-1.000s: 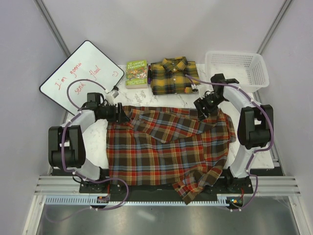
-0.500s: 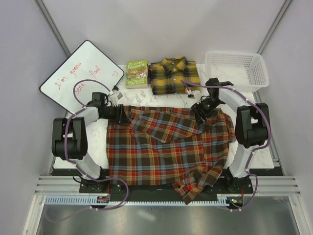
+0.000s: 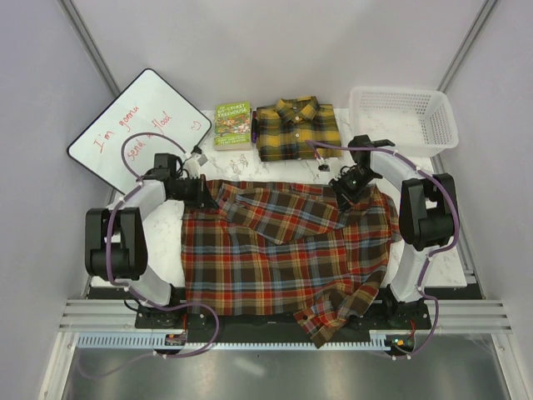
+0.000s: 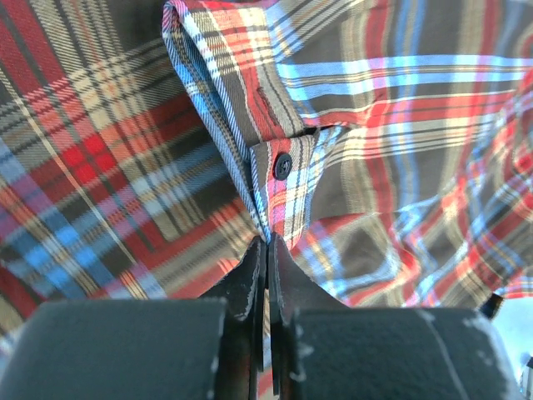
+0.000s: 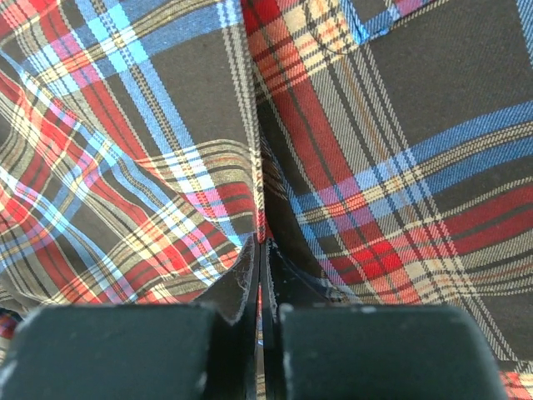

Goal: Fold and stack the long sleeve shirts
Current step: Fold the shirt

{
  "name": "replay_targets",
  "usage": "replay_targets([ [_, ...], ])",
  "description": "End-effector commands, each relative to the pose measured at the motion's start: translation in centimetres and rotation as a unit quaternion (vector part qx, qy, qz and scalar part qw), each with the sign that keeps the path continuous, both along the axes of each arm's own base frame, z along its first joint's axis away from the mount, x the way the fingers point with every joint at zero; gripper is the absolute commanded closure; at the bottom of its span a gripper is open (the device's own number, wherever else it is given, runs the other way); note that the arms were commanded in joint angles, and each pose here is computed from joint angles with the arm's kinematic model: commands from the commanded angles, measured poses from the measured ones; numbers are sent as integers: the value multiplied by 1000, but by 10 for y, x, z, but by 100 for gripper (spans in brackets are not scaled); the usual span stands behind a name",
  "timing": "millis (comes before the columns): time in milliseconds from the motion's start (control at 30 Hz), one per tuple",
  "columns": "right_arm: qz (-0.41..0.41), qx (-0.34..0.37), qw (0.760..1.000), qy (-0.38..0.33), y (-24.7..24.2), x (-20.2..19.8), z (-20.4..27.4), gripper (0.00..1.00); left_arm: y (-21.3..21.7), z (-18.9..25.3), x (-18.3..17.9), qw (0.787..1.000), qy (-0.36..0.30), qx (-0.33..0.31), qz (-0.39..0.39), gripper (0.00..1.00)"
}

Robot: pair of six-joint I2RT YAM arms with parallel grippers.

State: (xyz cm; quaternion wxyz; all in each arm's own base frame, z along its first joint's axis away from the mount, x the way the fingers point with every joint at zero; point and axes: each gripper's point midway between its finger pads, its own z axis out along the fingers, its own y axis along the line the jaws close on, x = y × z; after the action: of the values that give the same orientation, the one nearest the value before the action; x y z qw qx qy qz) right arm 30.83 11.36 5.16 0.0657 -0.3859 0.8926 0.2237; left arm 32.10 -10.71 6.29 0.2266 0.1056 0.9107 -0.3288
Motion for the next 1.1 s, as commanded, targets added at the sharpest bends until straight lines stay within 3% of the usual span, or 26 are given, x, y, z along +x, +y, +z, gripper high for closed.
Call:
replay_targets([
  [0,14,-8,1000,-26,-2,10,11,100,-5,42,-8,1000,-9,-15,7,98],
  [233,15,-19,999,-23,-5,12,9,99,8,26,-13,1000,1,27,13,98],
  [367,-2,-3,1000,-17,3,15,17,82,20,-2,-17,998,17,64,10,98],
  [500,-10,-26,999,-36,-7,19,24,58,26,-7,-19,996,13,86,0,59],
  [600,-44,-16,998,-48,-20,29,35,51,24,18,-12,995,-60,78,-6,50],
  [733,-61,-40,995,-63,-33,37,32,51,25,23,1,991,-91,96,-32,50],
  [1067,-93,-100,988,-71,-47,76,-16,53,39,-45,18,991,5,131,-11,54],
])
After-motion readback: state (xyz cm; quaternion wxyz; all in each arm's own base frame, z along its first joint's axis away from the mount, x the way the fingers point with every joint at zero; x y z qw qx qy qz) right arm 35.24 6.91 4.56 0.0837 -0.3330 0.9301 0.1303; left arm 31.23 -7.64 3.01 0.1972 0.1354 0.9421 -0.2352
